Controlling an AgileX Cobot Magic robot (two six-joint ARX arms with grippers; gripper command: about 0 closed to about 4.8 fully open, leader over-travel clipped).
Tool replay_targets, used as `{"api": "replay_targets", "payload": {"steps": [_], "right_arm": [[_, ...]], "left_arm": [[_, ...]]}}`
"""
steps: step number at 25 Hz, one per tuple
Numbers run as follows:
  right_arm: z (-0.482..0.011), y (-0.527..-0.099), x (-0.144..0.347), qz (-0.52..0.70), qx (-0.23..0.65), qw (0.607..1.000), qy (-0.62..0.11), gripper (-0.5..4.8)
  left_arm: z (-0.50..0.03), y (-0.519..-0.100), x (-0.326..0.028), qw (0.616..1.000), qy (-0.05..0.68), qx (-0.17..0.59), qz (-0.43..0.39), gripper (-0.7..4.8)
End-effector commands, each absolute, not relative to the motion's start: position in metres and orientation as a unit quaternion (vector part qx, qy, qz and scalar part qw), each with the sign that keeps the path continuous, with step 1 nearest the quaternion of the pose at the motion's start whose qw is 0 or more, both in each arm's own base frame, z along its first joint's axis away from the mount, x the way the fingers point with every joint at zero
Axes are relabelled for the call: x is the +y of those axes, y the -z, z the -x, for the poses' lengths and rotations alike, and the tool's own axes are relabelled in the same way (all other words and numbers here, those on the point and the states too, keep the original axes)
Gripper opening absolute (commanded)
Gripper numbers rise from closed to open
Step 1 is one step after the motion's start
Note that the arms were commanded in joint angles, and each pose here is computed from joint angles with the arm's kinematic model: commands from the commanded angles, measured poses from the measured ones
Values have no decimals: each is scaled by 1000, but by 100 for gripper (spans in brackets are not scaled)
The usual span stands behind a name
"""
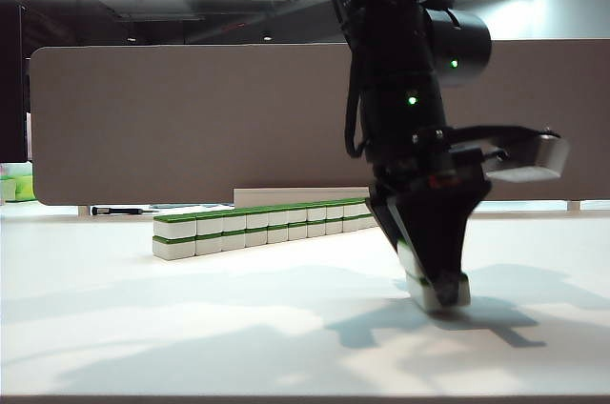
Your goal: Take a mahjong tile from the mahjong wall and then place it on the table close to you.
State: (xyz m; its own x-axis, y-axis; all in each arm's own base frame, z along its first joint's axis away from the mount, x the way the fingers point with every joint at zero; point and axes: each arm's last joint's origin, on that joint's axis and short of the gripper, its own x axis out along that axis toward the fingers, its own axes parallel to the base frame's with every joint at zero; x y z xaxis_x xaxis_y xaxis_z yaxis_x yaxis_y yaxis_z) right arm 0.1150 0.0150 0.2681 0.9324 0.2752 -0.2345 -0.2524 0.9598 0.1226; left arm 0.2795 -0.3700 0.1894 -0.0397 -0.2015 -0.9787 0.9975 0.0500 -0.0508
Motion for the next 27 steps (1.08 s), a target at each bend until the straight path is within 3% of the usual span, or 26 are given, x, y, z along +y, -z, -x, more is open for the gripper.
{"api": "replay_targets", "payload": {"steps": [1, 8, 10, 16, 20, 27], "right_arm": [[-115, -271, 15, -43, 113, 984, -133, -1], [-115, -271, 15, -43, 113, 984, -133, -1], [-115, -271, 15, -43, 113, 984, -133, -1], [-115, -271, 15, -43, 113, 984, -133, -1], [-115, -271, 15, -43, 113, 984, -133, -1], [-115, -271, 15, -43, 113, 984, -133, -1]], "left_arm": [[-277, -183, -373, 541, 549, 475, -423, 214], [-277, -182, -373, 540, 548, 477, -424, 220], [-277, -182, -373, 540, 548, 477, -424, 291], [-277, -182, -373, 541, 546, 476, -426, 298], [-277, -184, -373, 543, 545, 475, -427, 408], [-277, -203, -370, 538, 528, 485, -444, 409]]}}
